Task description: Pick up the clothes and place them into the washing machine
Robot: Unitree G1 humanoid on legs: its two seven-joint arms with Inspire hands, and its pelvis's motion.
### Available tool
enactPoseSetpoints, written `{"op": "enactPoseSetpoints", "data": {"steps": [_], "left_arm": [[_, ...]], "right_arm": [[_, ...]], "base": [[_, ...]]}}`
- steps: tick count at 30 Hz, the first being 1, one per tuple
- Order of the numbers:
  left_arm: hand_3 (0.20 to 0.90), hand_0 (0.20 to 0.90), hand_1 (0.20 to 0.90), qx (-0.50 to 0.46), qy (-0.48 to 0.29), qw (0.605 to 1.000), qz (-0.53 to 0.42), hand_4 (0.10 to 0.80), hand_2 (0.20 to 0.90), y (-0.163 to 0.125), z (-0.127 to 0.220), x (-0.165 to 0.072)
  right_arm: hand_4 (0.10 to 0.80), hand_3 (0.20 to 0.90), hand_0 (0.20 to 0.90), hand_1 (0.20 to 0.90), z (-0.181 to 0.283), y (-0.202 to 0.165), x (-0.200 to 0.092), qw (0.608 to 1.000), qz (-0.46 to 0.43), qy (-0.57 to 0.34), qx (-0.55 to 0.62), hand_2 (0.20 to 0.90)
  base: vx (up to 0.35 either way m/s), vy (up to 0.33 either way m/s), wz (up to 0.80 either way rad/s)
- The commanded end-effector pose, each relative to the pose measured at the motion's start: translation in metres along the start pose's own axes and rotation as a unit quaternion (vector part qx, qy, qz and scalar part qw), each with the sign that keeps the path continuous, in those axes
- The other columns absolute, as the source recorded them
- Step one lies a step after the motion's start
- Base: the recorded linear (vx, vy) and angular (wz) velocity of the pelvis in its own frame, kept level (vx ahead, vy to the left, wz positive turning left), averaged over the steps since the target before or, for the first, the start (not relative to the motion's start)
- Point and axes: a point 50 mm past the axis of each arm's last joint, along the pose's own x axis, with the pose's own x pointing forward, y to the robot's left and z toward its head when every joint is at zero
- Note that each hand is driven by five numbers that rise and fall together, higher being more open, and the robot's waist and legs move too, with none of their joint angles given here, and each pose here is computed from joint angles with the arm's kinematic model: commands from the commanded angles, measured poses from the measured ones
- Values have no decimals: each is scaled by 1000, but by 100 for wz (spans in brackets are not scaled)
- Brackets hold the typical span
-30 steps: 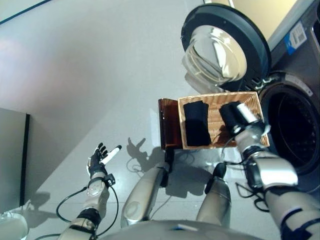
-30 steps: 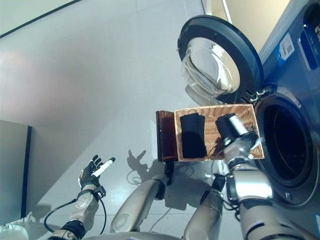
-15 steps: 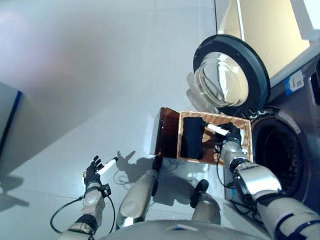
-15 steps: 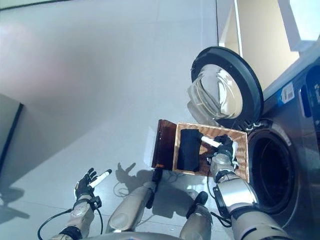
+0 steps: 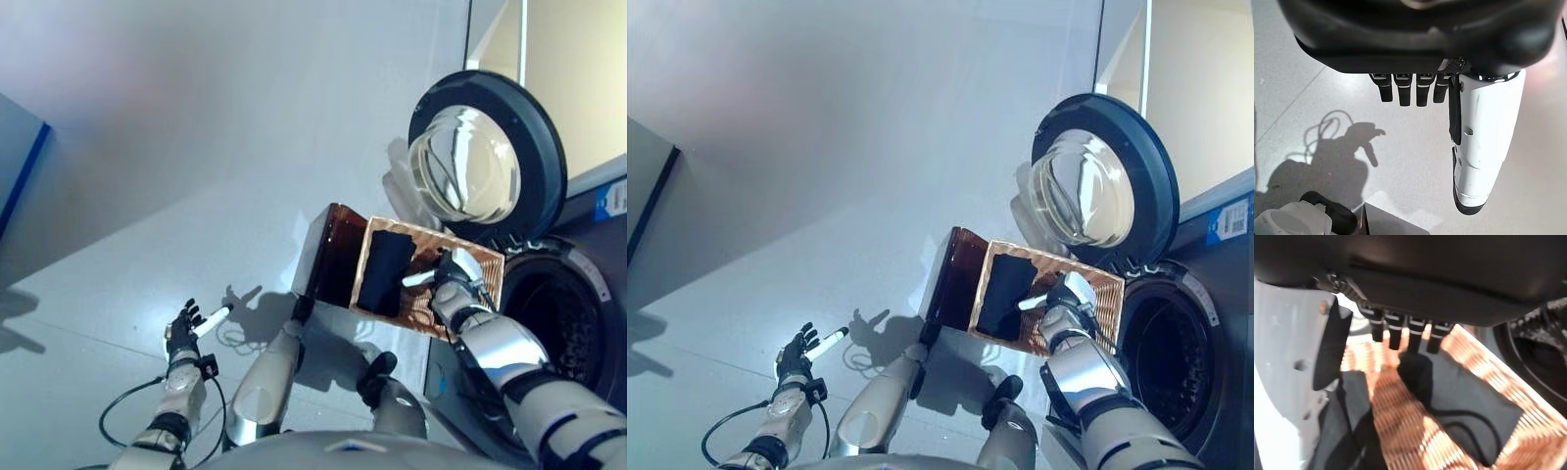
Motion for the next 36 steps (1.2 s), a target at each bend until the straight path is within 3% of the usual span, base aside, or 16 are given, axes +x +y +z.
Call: {"op": "enactPoseSetpoints", "data": {"steps": [1,12,22,36], "left_arm": [[900,900,900,-1,-56,998,35,800,900,15,29,9],[900,900,900,6,-60,998,16,800,900,5,27,6],[900,900,900,-18,-70,997,9,800,900,-2,32,5],[900,900,900,-153,-109,979,81,800,900,22,62,14]], "right_arm": [[800,900,900,900,-14,-68,16,993,-112,25,-29,900],[800,900,900,900,-61,-103,17,984,-151,90,-40,900],[800,900,900,900,-65,-115,17,980,-167,98,-31,900],[800,900,900,900,63,-148,15,974,-217,-59,14,900]], "base": [[0,0,0],[-7,5,-2],[-28,13,-5],[-17,65,-6]]}}
